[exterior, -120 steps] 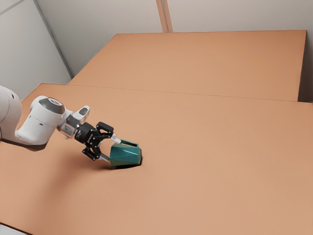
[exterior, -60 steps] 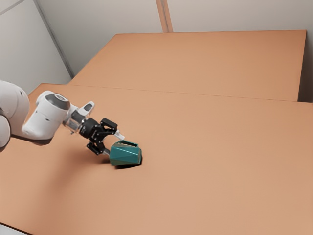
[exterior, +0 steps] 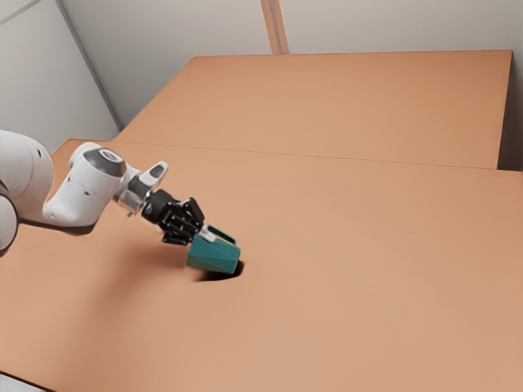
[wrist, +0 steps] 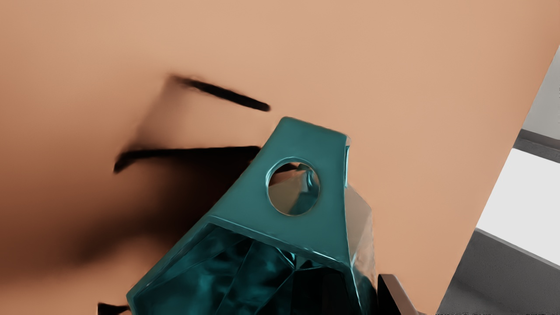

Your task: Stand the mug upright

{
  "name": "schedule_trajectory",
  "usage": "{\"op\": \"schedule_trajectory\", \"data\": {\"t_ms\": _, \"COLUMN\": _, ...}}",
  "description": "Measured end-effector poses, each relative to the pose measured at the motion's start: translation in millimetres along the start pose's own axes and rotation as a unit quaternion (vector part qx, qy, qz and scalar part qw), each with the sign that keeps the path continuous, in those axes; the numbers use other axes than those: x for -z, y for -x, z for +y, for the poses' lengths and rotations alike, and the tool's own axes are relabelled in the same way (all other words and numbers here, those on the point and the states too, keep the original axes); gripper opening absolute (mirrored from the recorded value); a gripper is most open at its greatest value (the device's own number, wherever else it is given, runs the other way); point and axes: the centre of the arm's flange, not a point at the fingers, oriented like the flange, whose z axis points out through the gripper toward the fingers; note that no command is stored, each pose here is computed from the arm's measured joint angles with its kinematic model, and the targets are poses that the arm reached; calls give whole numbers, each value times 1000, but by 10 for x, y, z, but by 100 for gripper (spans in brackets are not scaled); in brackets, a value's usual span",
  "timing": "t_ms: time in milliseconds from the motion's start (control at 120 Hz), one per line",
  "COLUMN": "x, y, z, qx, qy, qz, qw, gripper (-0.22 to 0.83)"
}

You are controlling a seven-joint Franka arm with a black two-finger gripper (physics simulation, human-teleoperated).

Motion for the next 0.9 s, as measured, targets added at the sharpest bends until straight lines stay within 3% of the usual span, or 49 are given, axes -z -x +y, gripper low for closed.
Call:
{"op": "schedule_trajectory", "data": {"t_ms": 367, "x": -89, "y": 163, "z": 591, "qx": -36, "qy": -30, "qz": -13, "qw": 999, "gripper": -16}}
{"op": "schedule_trajectory", "data": {"t_ms": 550, "x": 137, "y": 206, "z": 771, "qx": -61, "qy": -93, "qz": 2, "qw": 994, "gripper": -16}}
{"op": "schedule_trajectory", "data": {"t_ms": 725, "x": 416, "y": 58, "z": 941, "qx": -106, "qy": -205, "qz": 19, "qw": 973, "gripper": -17}}
{"op": "schedule_trajectory", "data": {"t_ms": 900, "x": -43, "y": -195, "z": 1373, "qx": -173, "qy": -299, "qz": -3, "qw": 939, "gripper": -17}}
